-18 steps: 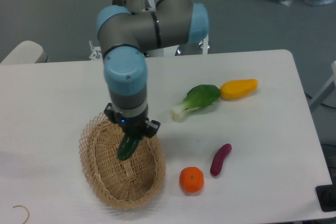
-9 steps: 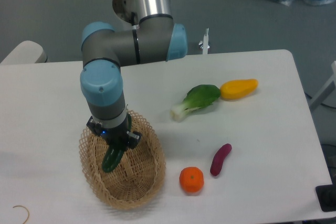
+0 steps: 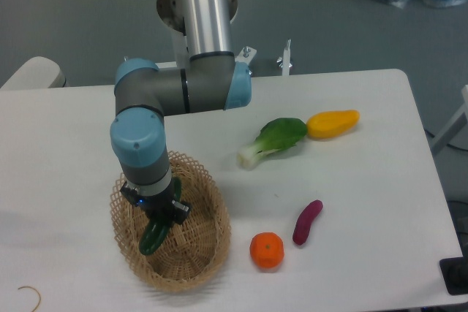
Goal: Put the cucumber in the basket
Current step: 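Lower the cucumber into the basket and open the gripper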
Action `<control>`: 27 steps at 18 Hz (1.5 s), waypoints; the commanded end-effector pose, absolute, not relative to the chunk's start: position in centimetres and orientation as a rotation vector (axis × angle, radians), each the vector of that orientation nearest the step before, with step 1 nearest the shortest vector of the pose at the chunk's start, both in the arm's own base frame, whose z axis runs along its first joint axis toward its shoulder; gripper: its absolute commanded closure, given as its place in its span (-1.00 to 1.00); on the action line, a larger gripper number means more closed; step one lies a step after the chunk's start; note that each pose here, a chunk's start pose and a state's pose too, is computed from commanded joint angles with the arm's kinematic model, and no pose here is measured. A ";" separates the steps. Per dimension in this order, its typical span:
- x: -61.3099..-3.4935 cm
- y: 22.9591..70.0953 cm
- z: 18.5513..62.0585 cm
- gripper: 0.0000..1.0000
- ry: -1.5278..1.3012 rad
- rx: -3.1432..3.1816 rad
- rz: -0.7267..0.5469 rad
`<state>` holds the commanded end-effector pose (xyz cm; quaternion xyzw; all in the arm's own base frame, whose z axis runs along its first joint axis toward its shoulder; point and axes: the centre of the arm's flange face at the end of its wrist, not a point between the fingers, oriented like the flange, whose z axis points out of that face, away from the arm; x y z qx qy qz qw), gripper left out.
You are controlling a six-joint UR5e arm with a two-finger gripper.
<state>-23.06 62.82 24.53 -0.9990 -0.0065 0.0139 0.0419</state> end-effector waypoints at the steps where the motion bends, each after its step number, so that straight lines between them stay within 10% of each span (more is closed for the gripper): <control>1: -23.1 62.8 24.4 -0.07 -0.020 -3.059 0.041; 11: -22.9 62.5 23.0 -0.14 -0.023 -3.078 0.026; 15: -23.2 62.9 23.8 -1.00 -0.015 -3.064 0.040; 27: -30.8 61.3 34.3 -1.00 -0.078 -2.957 0.318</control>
